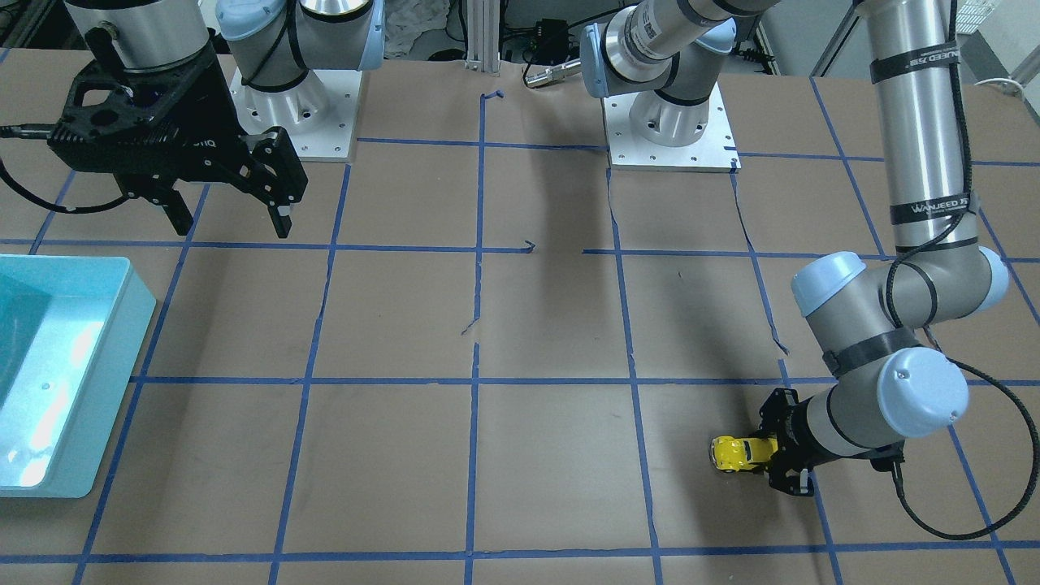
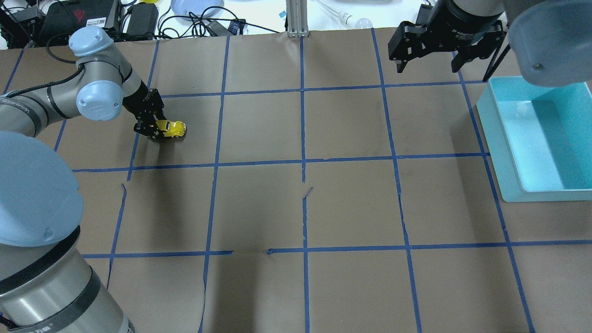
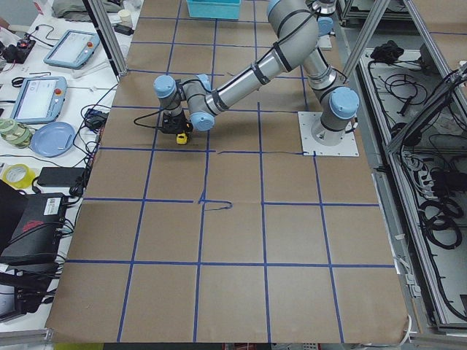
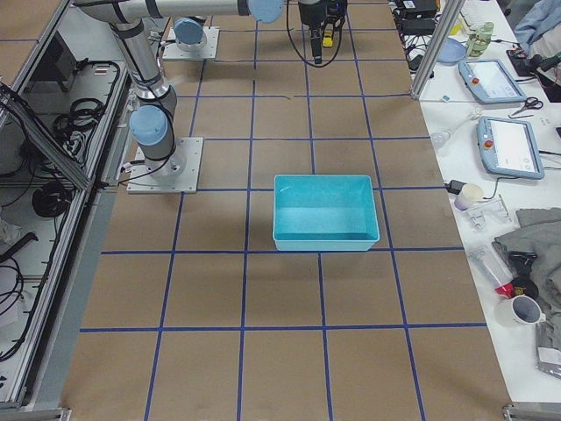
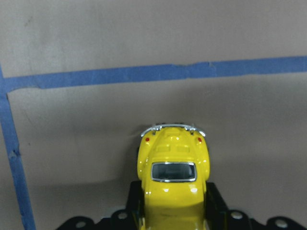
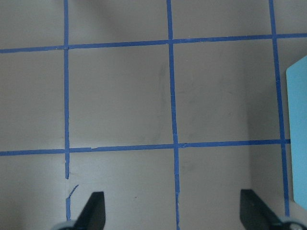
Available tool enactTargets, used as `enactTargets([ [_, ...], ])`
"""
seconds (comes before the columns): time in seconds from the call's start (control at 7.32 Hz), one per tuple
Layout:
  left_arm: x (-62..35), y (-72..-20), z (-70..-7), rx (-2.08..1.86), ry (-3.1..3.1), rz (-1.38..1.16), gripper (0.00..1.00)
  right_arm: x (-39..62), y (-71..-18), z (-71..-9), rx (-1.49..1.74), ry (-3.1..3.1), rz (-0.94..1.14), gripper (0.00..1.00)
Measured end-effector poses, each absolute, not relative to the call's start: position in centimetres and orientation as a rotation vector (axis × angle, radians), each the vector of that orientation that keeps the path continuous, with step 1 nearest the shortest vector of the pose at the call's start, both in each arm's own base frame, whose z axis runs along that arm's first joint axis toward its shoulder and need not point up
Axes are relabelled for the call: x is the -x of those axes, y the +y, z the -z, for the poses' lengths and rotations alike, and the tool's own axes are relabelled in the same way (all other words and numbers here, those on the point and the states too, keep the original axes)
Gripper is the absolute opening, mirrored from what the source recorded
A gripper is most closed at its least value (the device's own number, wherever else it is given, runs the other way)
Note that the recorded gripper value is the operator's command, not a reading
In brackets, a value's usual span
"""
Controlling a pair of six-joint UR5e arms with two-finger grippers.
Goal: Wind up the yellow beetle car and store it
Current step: 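Press the car down and drag it backward along the table with the left gripper, then open the left gripper and raise it, letting the car roll away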
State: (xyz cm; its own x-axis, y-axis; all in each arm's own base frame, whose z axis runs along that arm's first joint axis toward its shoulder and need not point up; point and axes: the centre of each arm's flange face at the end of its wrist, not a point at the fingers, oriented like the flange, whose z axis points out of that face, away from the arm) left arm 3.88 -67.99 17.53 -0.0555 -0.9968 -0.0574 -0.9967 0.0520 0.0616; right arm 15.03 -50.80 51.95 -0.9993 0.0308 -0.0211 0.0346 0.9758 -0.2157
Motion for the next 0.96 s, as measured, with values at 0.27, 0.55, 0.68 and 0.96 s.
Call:
enactTargets([
  [0.27,-3.8,-68.2,-18.2,-2.154,-2.265,0.118,1.0,-15.0,-50.8,-51.9,-0.052,3.106,0.338,1.0],
  [0.55,-2.8,-68.2,-20.8,-2.123,-2.269,0.088,1.0,-15.0,-50.8,-51.9,-0.053,3.106,0.338,1.0],
  [0.68,-2.3,-67.9,-22.5,-2.106,-2.277,0.085,1.0,-15.0,-50.8,-51.9,-0.053,3.106,0.337,1.0],
  [0.96,-1.6,-66.8,-27.1,-1.95,-2.396,0.055,1.0,-15.0,-50.8,-51.9,-0.053,3.106,0.338,1.0],
])
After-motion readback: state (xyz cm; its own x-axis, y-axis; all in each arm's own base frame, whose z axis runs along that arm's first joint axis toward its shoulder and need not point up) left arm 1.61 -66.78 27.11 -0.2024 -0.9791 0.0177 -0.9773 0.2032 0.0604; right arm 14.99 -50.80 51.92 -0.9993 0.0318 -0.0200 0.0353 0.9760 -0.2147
